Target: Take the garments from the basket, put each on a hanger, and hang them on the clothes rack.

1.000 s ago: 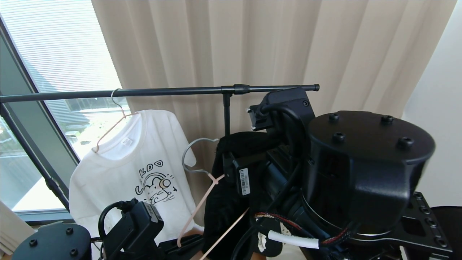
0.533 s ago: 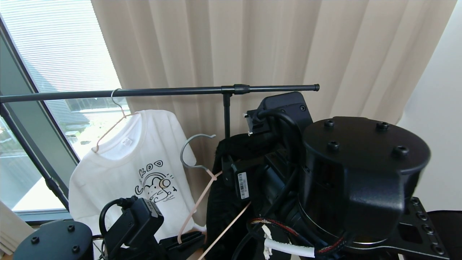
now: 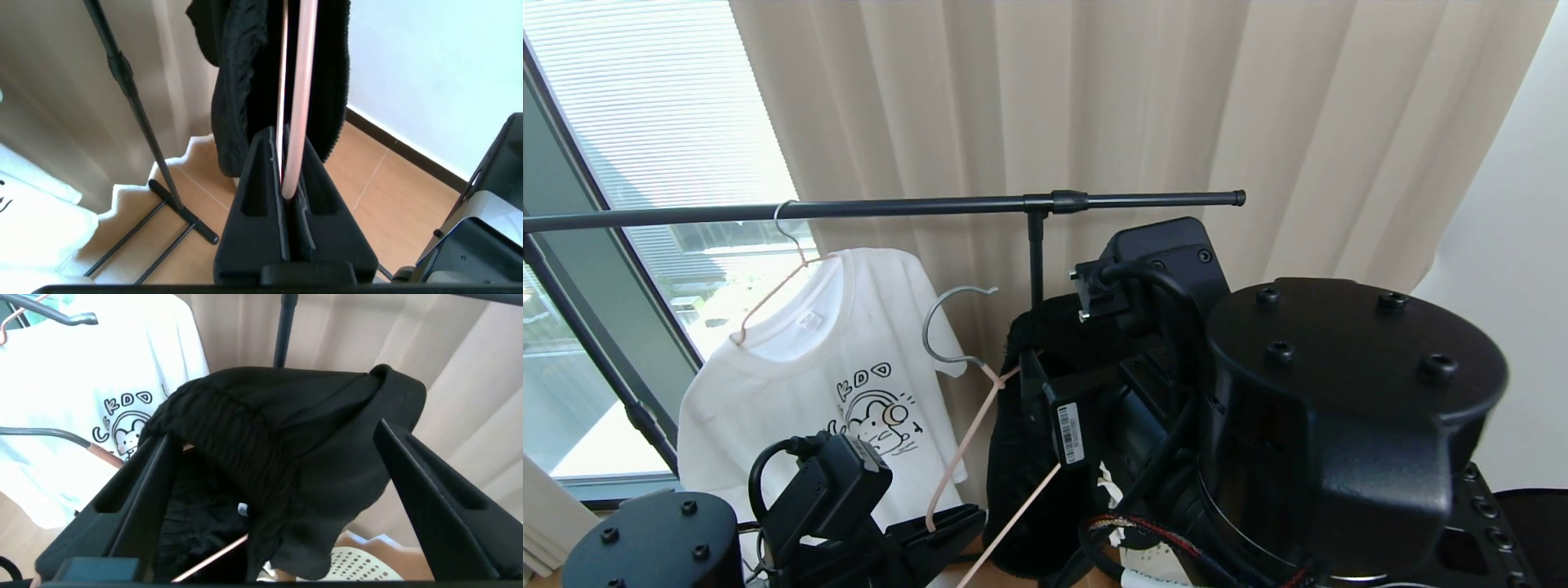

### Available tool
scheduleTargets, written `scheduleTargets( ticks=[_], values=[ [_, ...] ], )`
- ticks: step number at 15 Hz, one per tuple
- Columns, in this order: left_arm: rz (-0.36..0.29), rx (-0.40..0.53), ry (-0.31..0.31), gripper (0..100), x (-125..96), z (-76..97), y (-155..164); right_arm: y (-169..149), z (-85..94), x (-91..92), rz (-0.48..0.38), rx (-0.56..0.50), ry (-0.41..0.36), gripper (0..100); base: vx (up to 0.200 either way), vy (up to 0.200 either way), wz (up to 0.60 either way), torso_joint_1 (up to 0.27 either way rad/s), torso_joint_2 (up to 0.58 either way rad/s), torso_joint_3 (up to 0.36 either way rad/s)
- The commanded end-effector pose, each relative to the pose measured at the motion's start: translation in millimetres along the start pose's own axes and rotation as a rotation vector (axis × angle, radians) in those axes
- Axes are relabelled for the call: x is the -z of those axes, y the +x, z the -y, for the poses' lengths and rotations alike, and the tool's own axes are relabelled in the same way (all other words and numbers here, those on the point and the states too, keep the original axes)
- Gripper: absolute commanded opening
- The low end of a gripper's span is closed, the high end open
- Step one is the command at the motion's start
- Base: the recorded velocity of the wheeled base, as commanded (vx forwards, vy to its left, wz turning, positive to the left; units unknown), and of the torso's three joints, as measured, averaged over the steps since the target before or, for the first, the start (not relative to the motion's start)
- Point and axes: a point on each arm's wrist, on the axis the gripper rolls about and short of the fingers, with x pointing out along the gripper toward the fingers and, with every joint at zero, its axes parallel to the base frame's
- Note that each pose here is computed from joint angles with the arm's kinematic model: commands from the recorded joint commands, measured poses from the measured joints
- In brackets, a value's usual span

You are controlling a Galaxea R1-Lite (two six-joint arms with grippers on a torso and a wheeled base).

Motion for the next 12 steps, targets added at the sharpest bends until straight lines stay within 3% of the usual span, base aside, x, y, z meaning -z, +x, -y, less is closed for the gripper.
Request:
scheduleTargets(
  ticks=[1,12],
  values=[
    [-0.007,-0.003,-0.001,0,1.2,-0.2,1.6,-0.4,0.4,-0.1,0.0,0.0,0.0,100,0.0,0.0,0.0,0.0,0.0,0.0],
    [0.035,-0.006,-0.022,0,-2.7,-1.1,1.8,-10.0,0.7,1.0,-0.006,-0.024,-0.019,100,0.0,0.0,0.0,0.0,0.0,0.0]
  ],
)
